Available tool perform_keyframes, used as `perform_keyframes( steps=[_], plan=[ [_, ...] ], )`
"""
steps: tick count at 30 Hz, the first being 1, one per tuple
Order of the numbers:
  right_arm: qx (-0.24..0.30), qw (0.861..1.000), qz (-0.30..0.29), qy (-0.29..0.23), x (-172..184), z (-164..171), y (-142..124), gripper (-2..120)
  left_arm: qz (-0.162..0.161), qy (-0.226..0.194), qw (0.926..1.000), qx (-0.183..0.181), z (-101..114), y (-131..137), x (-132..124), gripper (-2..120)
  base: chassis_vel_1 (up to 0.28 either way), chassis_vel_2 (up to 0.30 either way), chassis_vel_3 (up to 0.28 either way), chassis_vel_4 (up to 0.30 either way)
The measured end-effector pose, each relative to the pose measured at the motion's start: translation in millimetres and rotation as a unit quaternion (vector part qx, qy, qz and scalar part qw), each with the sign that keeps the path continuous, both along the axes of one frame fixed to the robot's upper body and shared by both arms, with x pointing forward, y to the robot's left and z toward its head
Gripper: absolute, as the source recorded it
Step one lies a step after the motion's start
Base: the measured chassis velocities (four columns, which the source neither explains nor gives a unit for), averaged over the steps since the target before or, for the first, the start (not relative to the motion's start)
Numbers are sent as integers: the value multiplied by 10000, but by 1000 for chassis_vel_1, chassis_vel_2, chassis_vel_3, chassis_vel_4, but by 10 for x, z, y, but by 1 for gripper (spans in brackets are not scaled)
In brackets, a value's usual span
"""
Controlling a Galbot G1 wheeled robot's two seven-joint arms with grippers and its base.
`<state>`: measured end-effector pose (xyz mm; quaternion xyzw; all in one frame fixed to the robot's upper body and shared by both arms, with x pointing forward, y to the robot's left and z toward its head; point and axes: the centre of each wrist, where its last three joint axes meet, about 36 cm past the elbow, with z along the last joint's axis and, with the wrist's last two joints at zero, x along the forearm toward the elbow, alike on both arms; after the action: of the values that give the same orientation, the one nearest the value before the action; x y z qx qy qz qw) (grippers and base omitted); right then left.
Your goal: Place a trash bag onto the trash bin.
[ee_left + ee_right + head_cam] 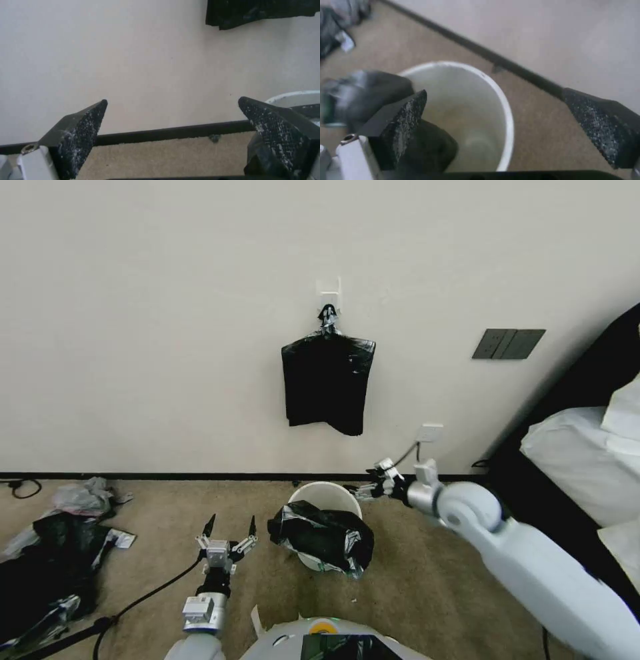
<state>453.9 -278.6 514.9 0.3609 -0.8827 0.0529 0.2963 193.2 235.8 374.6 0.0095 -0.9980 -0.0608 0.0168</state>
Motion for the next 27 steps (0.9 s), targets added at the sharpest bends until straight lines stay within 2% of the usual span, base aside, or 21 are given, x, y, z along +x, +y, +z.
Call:
perform_keyframes(
  steps=[1,2,6,13,20,27],
  plan=[
    [-83,9997,178,111,156,-74,30,100,9,4,10000,12,-8,-4,-18,100,0,0,0,0],
    [-83,9997,178,111,156,-74,30,100,9,4,10000,12,-8,-4,-18,100,0,0,0,0],
    [-271,9959,780,363,580,-272,263,100,79,27,10000,-4,-61,-39,-101,100,0,0,0,0],
    [-836,9900,1074,378,1038,-482,408,100,59,-26,9999,117,-127,-62,-177,100,0,0,0,0],
    [-1331,9810,1362,380,1228,-717,407,100,49,-86,9998,169,-136,-102,-223,100,0,0,0,0],
    [-1361,9783,1523,362,1303,-810,435,99,98,-125,9998,153,-114,-100,-276,100,0,0,0,0]
  ],
)
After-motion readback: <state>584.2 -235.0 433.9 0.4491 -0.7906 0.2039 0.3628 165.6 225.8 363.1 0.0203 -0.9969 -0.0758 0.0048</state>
